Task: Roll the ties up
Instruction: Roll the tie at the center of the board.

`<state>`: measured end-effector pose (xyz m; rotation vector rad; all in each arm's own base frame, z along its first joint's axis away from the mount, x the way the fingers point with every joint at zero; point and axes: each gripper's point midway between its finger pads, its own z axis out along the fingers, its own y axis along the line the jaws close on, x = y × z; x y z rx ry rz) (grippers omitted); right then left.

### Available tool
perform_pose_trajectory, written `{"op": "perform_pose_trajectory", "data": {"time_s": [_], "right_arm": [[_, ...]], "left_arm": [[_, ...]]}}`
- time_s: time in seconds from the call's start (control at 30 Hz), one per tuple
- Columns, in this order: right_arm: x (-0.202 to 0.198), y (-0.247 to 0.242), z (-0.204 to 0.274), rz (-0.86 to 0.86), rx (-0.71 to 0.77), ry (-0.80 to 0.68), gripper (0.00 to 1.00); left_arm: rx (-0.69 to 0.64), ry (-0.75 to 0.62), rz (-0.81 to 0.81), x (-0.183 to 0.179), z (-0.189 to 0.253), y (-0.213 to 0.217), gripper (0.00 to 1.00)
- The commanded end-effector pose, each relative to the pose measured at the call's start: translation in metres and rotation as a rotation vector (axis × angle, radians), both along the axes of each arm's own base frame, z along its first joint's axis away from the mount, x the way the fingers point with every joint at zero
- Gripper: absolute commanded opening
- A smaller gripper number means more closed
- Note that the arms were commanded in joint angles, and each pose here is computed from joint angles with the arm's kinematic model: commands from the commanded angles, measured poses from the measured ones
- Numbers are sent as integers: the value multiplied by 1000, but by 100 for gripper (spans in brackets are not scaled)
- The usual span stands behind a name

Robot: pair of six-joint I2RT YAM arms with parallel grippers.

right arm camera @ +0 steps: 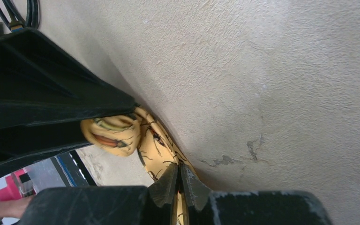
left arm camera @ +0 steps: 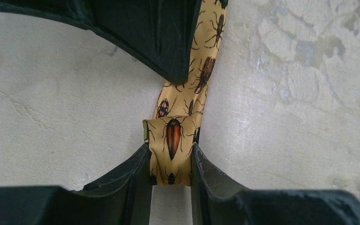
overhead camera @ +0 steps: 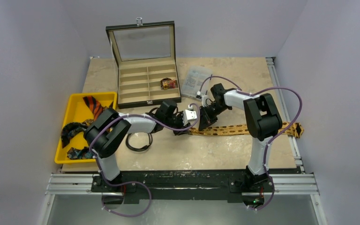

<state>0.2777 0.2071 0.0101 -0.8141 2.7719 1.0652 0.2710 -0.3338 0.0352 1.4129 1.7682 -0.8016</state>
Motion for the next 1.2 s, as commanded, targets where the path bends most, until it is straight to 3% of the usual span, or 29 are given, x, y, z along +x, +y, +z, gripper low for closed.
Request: {"op": "perform_pose_trajectory", "data": {"time_s": [0.0,0.3,0.5,0.7,0.9,1.17], "right_arm": [[9,-31,-36,47,-186,-85,6],[35,-20,7,-14,-74,-118,30],[37,-40,43,-83,-32,-110,40],[23,-91,55,-122,-69,-97,41],[-9,-79,60,-89,-28,-21,37],[-16,-98,23,-49,-148,-16,26]], "left_arm": [[141,4,-71,-4,-32,21,14],[284,31,-74,-8,-57,37,13],[315,63,-22,-6,-59,40,12],[313,102,27,-8,-60,42,12],[319,134,70,-10,-63,44,12],[323,171,110,-17,-64,50,12]]}}
